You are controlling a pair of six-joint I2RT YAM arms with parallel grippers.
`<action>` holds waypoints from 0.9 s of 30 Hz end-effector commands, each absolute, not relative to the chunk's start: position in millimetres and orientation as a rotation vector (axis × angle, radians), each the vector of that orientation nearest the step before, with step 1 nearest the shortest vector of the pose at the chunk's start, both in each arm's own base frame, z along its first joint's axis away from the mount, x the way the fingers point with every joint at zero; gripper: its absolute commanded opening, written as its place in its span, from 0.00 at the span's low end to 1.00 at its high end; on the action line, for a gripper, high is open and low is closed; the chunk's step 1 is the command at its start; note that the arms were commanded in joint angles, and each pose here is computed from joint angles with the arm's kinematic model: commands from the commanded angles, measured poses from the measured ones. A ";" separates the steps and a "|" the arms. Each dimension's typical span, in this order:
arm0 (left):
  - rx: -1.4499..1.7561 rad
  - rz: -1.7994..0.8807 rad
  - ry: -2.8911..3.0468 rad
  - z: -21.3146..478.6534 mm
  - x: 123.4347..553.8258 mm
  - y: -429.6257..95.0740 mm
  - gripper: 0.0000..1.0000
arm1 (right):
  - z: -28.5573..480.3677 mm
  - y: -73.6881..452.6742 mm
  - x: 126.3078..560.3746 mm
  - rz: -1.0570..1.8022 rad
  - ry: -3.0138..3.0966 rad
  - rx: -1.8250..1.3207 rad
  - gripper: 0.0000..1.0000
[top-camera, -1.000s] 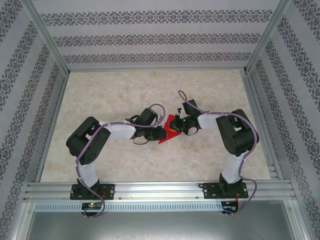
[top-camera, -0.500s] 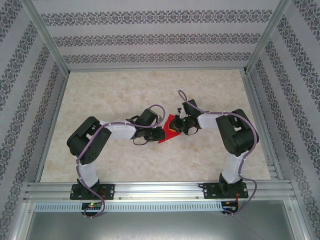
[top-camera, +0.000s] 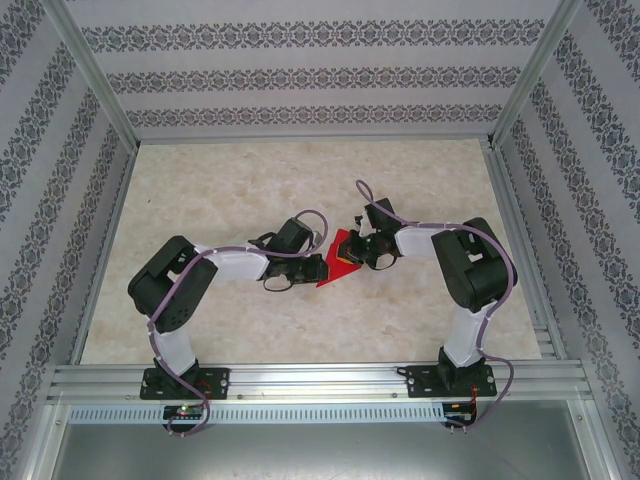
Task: Fold a paper plane with a square sheet of paper (pick it up from the middle)
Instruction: Fourth fold the wing at the center of the table.
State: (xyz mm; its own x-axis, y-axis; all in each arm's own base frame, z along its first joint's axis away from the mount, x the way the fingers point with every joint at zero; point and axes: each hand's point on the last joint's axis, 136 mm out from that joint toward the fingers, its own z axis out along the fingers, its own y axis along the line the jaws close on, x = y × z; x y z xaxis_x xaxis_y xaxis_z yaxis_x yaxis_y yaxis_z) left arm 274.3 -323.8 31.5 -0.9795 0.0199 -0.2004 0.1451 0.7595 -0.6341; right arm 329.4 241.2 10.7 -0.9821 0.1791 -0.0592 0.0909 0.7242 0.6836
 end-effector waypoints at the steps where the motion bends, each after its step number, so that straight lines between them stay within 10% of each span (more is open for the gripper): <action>1: 0.166 -1.075 2.783 45.8 262.0 -330.9 0.16 | -41.1 207.1 306.9 0.831 2.971 0.343 0.04; 27: 0.069 -0.929 2.946 -15.1 234.2 -296.9 0.13 | -44.6 202.9 304.0 0.820 2.984 0.355 0.04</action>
State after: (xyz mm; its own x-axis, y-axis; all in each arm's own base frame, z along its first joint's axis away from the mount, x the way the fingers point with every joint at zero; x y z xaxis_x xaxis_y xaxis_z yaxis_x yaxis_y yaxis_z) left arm 259.5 -317.2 16.7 -0.9833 0.0113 -0.1819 0.1257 0.7648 -0.6319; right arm 329.7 240.8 10.4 -0.9820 0.1795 -0.0585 0.0916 0.7238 0.6839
